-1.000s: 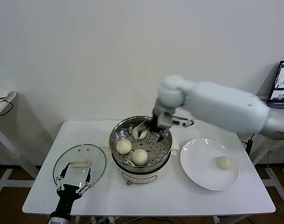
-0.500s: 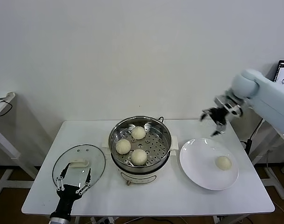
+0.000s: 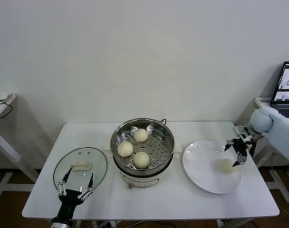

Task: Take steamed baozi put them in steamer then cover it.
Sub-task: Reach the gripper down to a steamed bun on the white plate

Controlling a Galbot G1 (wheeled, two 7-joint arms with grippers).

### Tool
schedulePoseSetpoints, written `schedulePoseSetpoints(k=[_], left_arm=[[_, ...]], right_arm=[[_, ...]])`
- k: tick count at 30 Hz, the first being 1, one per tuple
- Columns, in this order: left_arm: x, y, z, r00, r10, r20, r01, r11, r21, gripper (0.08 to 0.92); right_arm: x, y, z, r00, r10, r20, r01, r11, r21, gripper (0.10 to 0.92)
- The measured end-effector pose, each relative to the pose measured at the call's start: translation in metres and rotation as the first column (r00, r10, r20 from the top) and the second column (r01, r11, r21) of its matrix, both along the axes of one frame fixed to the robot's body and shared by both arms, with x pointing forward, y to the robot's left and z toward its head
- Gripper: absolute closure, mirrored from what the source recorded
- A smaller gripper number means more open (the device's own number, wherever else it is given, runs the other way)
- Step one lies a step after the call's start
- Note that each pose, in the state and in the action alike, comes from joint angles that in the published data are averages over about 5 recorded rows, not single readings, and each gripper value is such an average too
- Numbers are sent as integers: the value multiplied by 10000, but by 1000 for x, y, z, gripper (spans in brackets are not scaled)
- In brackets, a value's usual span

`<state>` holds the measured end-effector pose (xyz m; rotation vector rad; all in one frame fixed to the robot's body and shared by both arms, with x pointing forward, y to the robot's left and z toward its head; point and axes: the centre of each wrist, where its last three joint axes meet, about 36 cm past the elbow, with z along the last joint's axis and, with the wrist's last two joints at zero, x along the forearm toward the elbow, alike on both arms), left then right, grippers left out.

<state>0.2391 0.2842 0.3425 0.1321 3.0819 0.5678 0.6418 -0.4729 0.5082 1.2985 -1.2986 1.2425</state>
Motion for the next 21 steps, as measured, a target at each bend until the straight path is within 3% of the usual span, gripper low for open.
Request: schedulePoseSetpoints(k=[9,21], left_arm=[[0,1,1,10000,37,19,-37,10000,27,177],[0,0,3,10000,22,50,-22,10000,21,177]], right_arm=[[-5,-6,-28,9986,-522,68,522,9986,7,208],[-7,-7,-38,9972,-735,114,735,9973,8,363]])
